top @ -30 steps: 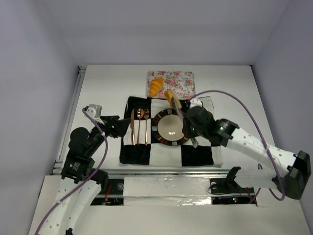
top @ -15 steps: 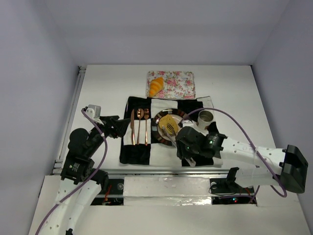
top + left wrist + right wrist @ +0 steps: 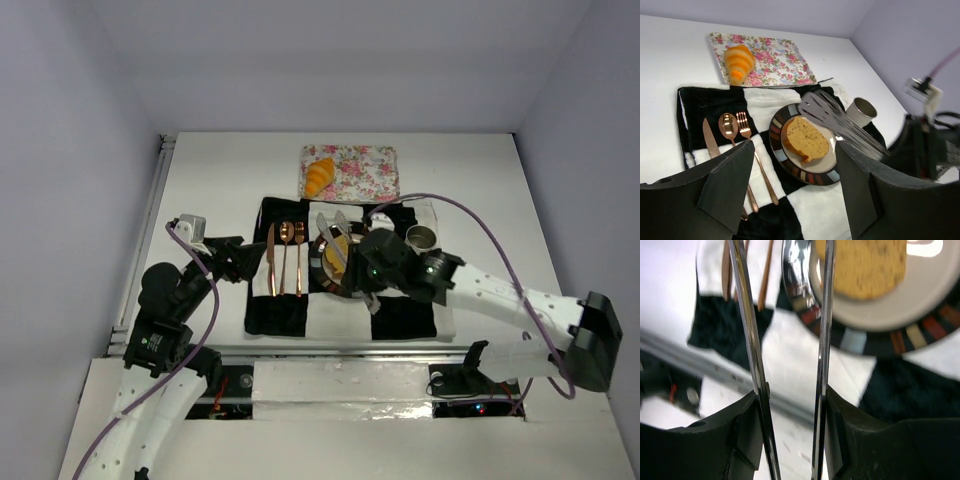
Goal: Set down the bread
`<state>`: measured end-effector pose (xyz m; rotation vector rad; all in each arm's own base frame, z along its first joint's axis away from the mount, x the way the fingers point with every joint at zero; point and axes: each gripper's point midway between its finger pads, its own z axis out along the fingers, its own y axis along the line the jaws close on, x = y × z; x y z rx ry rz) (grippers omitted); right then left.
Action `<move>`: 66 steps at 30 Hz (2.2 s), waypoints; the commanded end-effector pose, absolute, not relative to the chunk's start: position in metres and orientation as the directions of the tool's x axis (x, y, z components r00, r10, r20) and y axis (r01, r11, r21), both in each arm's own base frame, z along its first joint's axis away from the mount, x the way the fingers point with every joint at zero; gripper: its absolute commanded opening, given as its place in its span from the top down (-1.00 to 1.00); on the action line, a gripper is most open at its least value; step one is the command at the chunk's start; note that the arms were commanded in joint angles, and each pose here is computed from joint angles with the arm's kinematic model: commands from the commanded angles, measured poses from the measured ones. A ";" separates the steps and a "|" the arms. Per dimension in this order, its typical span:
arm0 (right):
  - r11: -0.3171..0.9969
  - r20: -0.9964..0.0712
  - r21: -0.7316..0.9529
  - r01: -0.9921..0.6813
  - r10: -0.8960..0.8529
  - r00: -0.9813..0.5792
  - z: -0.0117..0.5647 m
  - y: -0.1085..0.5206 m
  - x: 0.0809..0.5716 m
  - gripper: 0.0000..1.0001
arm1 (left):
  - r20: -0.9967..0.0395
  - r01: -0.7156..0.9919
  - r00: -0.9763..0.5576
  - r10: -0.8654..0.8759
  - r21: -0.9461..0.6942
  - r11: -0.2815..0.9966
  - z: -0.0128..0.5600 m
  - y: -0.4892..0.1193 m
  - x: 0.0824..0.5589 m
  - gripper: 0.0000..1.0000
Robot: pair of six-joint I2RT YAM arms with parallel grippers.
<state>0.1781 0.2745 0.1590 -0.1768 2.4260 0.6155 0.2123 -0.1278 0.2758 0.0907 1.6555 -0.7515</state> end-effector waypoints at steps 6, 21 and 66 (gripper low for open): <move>0.866 -0.676 0.455 -0.206 0.185 -0.714 0.187 0.317 0.318 0.01 | -0.910 0.480 -0.215 -0.355 -0.415 0.773 0.282 -0.129 0.210 -0.26; 0.887 -0.559 0.440 -0.140 0.148 -0.816 0.127 0.329 0.424 -0.13 | -0.914 0.513 -0.199 -0.354 -0.405 0.757 0.287 -0.133 0.204 -0.26; 0.882 -0.521 0.450 -0.138 0.134 -0.843 0.108 0.332 0.432 0.14 | -0.915 0.522 -0.191 -0.357 -0.402 0.752 0.290 -0.133 0.200 -0.24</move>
